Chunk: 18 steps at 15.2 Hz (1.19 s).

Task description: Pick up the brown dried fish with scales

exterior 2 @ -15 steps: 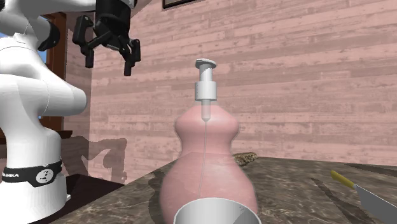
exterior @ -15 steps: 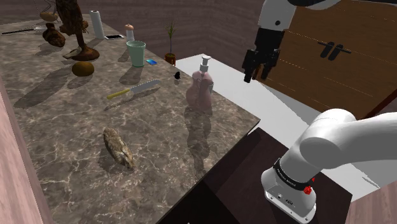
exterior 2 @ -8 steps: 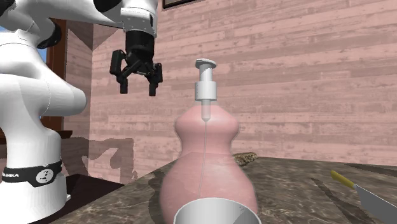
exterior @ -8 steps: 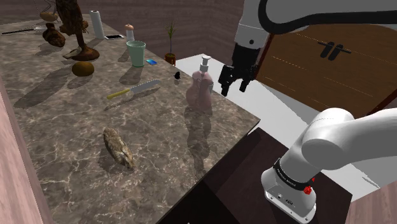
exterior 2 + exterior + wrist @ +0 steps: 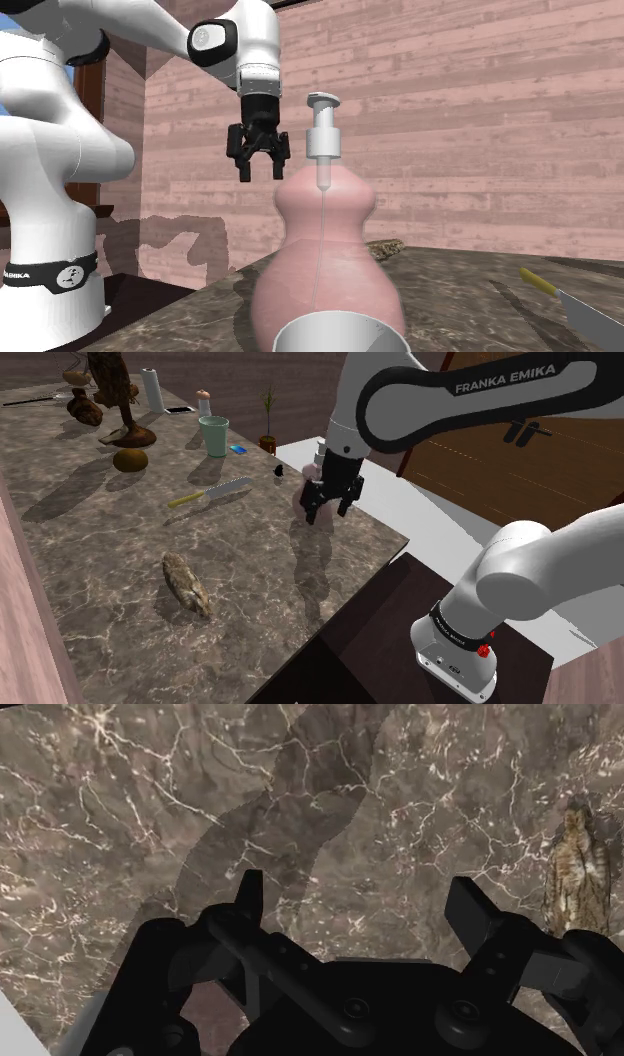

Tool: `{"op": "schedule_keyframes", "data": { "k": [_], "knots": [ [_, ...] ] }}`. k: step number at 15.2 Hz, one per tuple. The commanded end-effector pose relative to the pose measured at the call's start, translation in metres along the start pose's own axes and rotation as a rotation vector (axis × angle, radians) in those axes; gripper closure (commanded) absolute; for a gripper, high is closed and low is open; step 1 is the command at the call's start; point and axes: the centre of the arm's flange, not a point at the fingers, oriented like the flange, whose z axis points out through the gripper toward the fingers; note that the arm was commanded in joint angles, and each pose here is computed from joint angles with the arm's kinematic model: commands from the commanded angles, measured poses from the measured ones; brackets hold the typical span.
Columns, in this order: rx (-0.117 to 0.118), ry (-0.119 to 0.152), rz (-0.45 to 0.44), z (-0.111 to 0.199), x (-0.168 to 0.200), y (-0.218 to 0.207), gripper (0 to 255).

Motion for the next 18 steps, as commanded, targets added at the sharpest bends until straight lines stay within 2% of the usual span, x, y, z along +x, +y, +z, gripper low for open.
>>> {"op": "schedule_keyframes", "data": {
  "k": [1, 18],
  "knots": [
    [0.009, 0.018, 0.000, 0.014, 0.004, -0.022, 0],
    [0.061, 0.150, -0.006, 0.130, 0.055, -0.193, 0]
  ]
}}
